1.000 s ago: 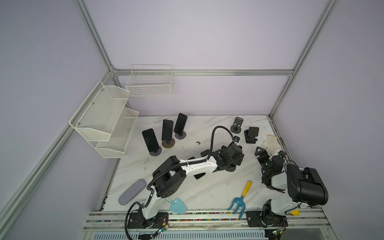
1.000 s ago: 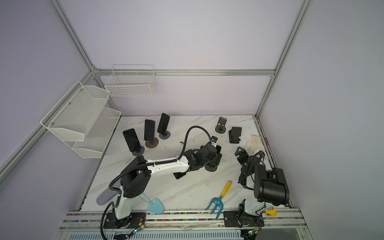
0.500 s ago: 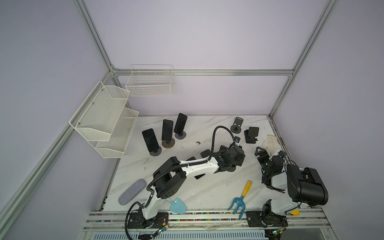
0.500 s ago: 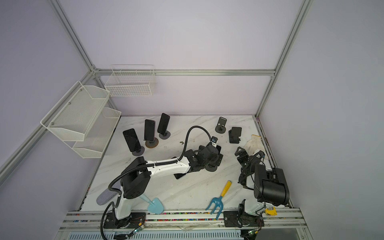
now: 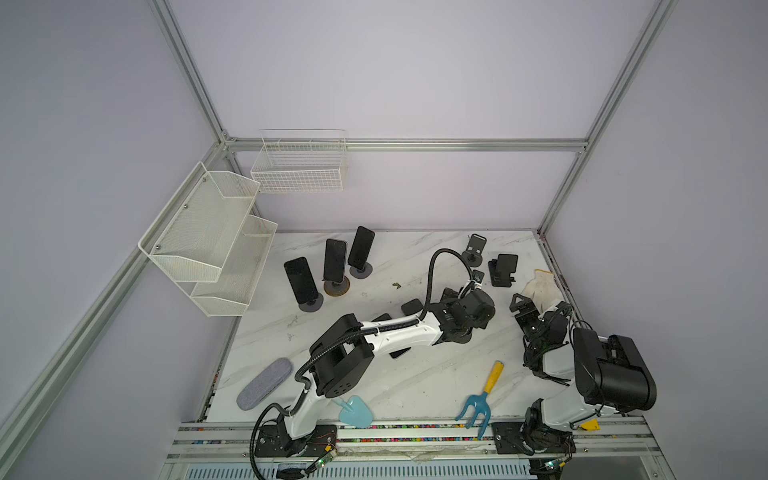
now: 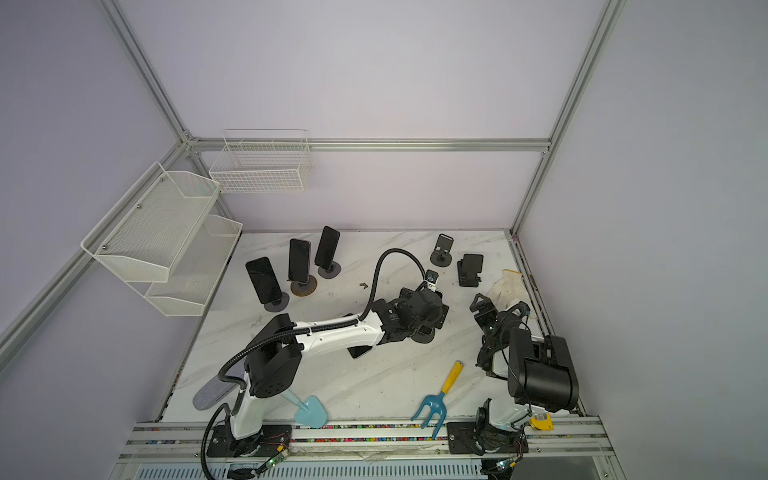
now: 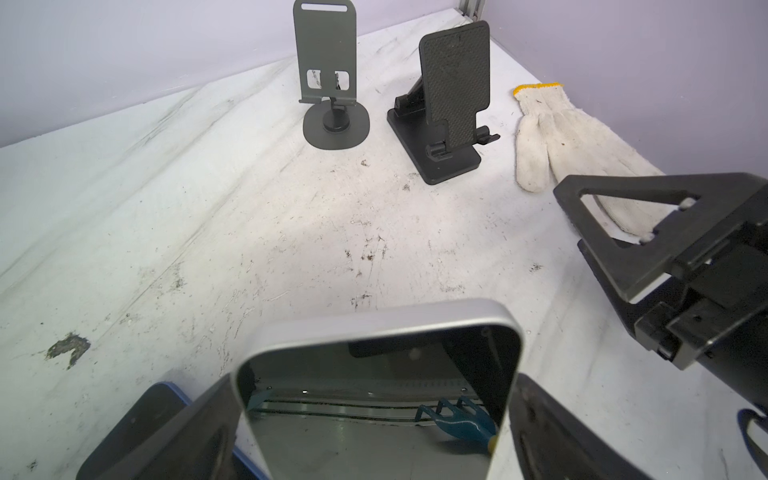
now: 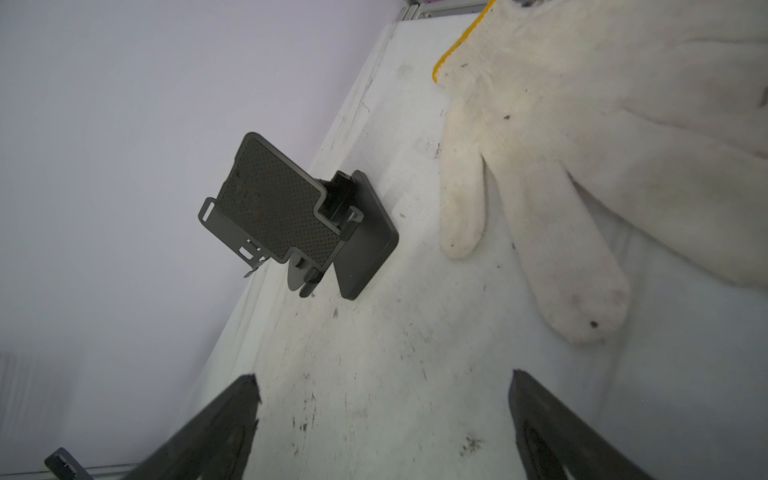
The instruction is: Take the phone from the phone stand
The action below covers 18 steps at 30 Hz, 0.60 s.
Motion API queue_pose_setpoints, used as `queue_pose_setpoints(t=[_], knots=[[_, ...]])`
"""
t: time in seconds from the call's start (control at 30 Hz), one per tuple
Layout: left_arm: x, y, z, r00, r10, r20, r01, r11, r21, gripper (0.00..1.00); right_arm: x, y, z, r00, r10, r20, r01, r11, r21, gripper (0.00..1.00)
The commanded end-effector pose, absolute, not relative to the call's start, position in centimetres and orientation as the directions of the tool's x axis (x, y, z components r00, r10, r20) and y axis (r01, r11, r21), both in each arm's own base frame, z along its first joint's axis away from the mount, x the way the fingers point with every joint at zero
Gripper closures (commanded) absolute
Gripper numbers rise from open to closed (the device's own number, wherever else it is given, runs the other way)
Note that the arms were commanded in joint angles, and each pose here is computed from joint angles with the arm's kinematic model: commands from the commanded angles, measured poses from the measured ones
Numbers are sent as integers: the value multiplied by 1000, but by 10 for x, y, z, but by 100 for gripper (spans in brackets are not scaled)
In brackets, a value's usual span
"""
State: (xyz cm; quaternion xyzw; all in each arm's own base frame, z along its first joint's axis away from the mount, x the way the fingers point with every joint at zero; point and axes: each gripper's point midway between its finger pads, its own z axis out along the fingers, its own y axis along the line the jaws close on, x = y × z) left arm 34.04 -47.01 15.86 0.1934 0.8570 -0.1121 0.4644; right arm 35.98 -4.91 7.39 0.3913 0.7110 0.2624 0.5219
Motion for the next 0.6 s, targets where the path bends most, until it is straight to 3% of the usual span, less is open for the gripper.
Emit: queue_pose_setpoints(t=[0.0, 0.27, 0.57], knots=[[344, -484, 192, -463, 156, -872, 419, 906, -60, 3, 365, -51, 79, -130, 840, -526, 285, 540, 792, 5], [341, -492, 187, -466, 163, -870, 429, 901, -61, 9, 365, -52, 77, -127, 845, -520, 294, 533, 794, 5], [339, -484, 196, -420, 215, -882, 408, 913, 28, 24, 365, -53, 76, -126, 845, -519, 301, 531, 792, 4]])
